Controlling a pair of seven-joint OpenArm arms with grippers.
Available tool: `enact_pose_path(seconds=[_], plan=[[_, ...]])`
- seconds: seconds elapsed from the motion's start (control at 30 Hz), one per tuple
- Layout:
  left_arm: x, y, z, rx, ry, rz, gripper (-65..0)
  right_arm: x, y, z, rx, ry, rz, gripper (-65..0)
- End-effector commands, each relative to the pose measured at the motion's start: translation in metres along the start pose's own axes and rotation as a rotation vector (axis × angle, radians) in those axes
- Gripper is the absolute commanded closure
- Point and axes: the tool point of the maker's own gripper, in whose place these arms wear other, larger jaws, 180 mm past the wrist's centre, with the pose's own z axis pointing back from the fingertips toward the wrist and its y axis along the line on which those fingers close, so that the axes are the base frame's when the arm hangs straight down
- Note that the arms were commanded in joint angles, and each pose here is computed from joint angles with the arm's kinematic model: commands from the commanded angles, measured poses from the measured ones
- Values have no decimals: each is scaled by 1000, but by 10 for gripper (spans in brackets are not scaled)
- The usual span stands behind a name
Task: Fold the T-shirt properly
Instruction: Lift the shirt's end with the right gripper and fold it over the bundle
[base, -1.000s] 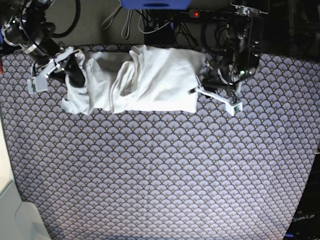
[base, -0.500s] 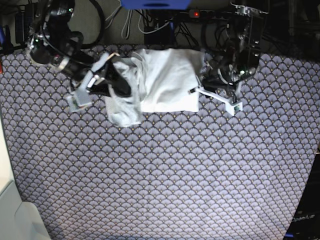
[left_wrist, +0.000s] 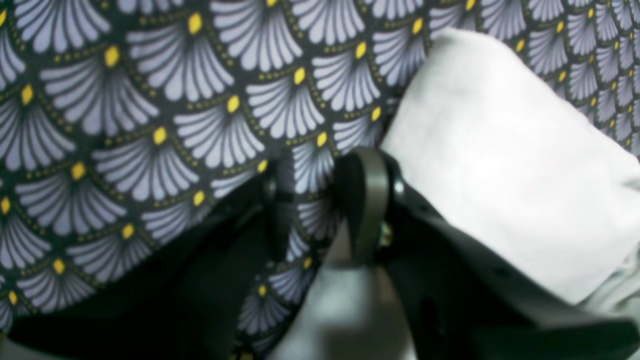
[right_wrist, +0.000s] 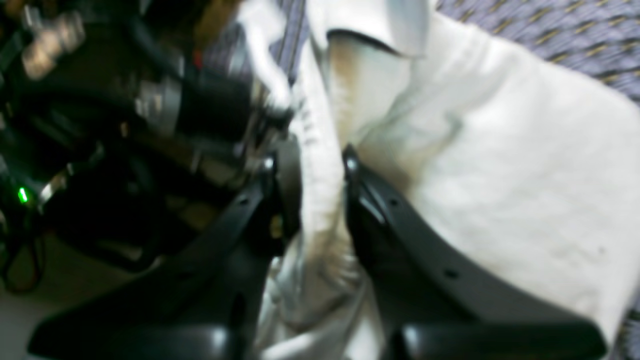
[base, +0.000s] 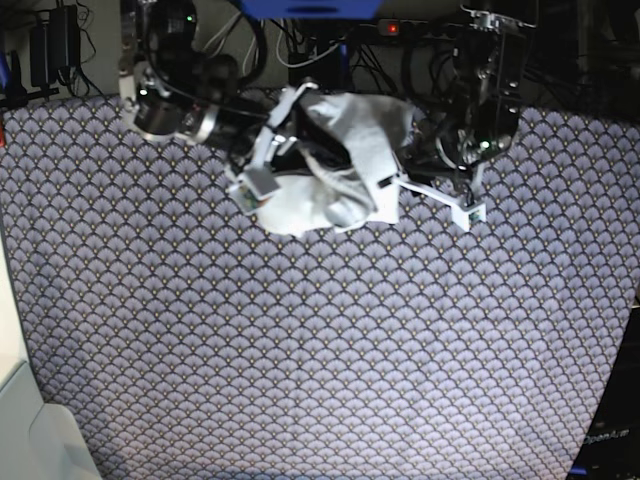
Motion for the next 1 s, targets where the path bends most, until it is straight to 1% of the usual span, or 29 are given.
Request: enact_pose_path(seconds=[0.0,0.17,0.43,0.47,0.53,0.57,0.63,0.73,0.8,0.87,0.97], plan=[[7,-6,4,-16,-20,-4,-195,18,9,-1,34,-71,10,0],[18,-12,14,-35,-61,-11,-195,26,9,-3,42,-103,15,0],[33,-28,32,-82,-127,-27,-195,26,9,-3,40,-102,16,0],[30,-27,33,-81,-114,-26,-195,26,9,-3,40,-102,16,0],[30,-14,37,-57,-88,3,-195,27,8,-2,38,-103,17,0],[33,-4,40,-39,-83,34,-195,28,8,-3,38,-105,19,0],[38,19,43,0,-84,86,-195,33,7,-4,40,-108,35,0],[49,50,51,57,-117,149,-195,37,6,-5,41,-114,44,0],[57,61,56,79,-137,153,-195,38,7,-6,45,-118,46,0],[56,67,59,93,-138,146,-195,43,11,-9,63,-122,65,0],[58,72,61,106,-142,136,-195,35,10,-20,85,-94,44,0]])
